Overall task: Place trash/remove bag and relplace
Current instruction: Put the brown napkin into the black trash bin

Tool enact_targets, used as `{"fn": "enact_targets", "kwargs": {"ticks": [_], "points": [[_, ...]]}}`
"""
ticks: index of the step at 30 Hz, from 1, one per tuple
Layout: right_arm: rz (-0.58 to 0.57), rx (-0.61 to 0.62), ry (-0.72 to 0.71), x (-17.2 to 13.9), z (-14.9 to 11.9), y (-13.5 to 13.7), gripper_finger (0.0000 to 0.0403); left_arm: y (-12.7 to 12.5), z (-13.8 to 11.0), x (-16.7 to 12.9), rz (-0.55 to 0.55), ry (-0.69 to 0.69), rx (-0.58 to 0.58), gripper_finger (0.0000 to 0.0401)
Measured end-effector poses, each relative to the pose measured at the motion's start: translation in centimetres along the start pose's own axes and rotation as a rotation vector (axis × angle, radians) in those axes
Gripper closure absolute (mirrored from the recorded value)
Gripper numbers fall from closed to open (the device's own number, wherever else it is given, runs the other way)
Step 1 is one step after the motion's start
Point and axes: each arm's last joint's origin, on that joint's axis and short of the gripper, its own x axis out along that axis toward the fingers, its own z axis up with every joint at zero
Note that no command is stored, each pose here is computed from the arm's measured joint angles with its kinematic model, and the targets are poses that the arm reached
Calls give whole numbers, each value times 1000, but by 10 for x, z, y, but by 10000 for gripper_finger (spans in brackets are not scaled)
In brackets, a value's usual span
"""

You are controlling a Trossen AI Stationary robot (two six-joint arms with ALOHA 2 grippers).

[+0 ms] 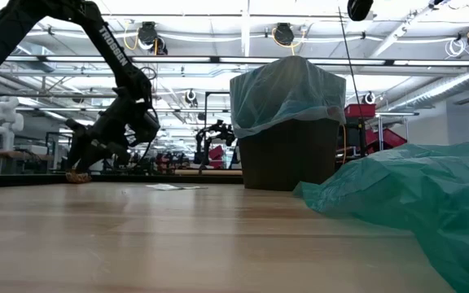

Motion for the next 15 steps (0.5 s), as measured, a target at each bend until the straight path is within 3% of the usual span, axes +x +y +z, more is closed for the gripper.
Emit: {"fn": "enact_targets", "kwargs": {"ticks": [15], "points": [[-15,-3,-10,0,0,0,319,-12,-6,-1,40,-3,121,265]]}}
